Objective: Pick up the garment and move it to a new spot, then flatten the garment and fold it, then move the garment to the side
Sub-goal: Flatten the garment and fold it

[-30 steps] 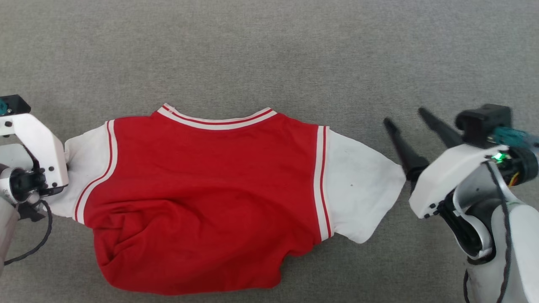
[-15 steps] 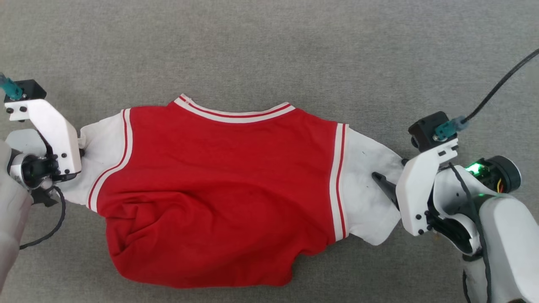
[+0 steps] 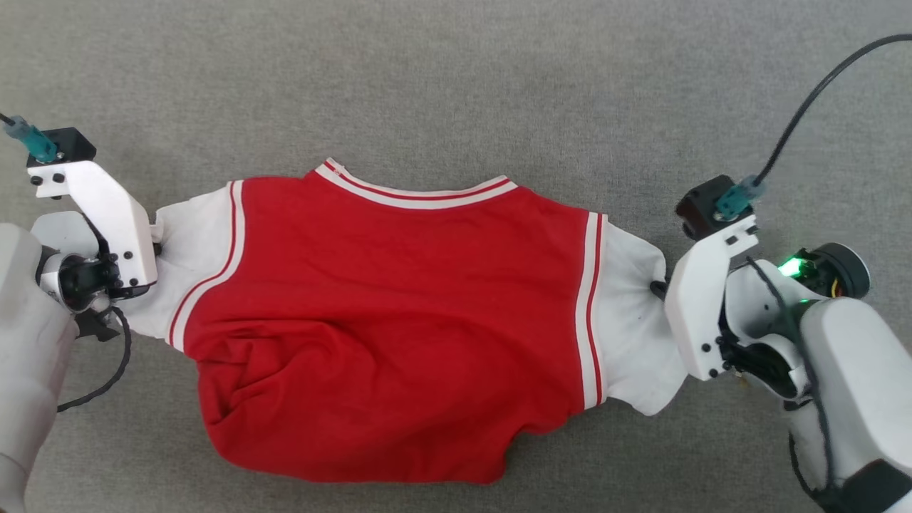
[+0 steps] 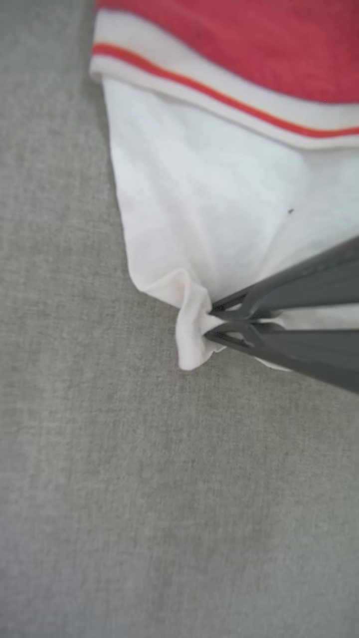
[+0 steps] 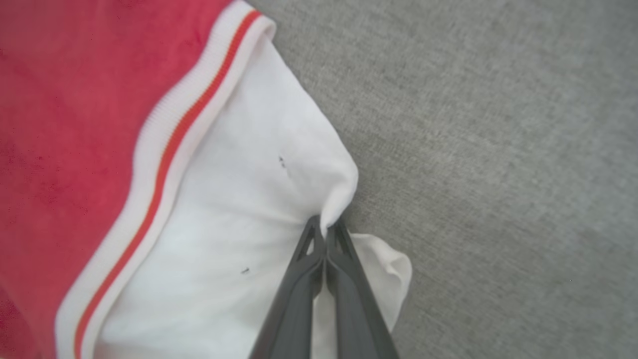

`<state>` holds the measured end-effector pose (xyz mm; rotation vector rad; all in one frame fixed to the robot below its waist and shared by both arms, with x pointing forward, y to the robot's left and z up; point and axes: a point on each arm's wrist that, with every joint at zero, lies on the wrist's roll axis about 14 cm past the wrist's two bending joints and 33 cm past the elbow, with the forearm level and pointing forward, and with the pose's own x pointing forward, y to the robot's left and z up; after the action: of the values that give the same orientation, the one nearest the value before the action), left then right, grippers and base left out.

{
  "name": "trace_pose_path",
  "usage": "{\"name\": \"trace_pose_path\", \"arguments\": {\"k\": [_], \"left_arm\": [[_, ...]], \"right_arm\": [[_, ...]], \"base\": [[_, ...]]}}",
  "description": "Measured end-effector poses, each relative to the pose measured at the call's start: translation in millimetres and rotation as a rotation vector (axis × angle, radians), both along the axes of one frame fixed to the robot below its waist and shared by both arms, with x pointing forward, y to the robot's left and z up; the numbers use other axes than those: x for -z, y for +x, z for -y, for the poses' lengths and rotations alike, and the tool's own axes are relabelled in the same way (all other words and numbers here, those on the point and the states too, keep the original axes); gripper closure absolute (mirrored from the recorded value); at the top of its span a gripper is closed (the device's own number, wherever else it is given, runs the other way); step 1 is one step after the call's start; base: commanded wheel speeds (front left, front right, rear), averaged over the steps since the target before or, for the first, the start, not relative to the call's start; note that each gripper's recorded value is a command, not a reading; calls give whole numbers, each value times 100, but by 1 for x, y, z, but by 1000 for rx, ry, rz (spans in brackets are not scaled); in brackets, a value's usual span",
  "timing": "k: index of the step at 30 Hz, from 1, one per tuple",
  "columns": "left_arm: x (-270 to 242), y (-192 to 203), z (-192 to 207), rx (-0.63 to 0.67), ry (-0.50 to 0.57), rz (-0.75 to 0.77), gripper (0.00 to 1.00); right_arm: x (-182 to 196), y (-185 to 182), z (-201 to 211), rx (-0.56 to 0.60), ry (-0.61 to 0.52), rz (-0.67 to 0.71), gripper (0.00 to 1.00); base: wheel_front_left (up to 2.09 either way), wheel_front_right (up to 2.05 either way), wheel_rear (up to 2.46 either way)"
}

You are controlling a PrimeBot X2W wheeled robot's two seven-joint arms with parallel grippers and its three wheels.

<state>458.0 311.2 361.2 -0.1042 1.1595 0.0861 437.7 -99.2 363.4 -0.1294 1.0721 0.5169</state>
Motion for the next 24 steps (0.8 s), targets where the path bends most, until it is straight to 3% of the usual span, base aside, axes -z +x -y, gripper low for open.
{"name": "trace_pose_path", "arguments": {"k": [11,24], "left_arm": [[-71,20,12,90,3,152,100],[-227,44,34,184,29,495,100]], "right_arm": [[-91,17,-2,-21,108,169,100],[-251,34,-9,-44,217,572,100]], "base": [[0,0,0],[0,0,0]]}}
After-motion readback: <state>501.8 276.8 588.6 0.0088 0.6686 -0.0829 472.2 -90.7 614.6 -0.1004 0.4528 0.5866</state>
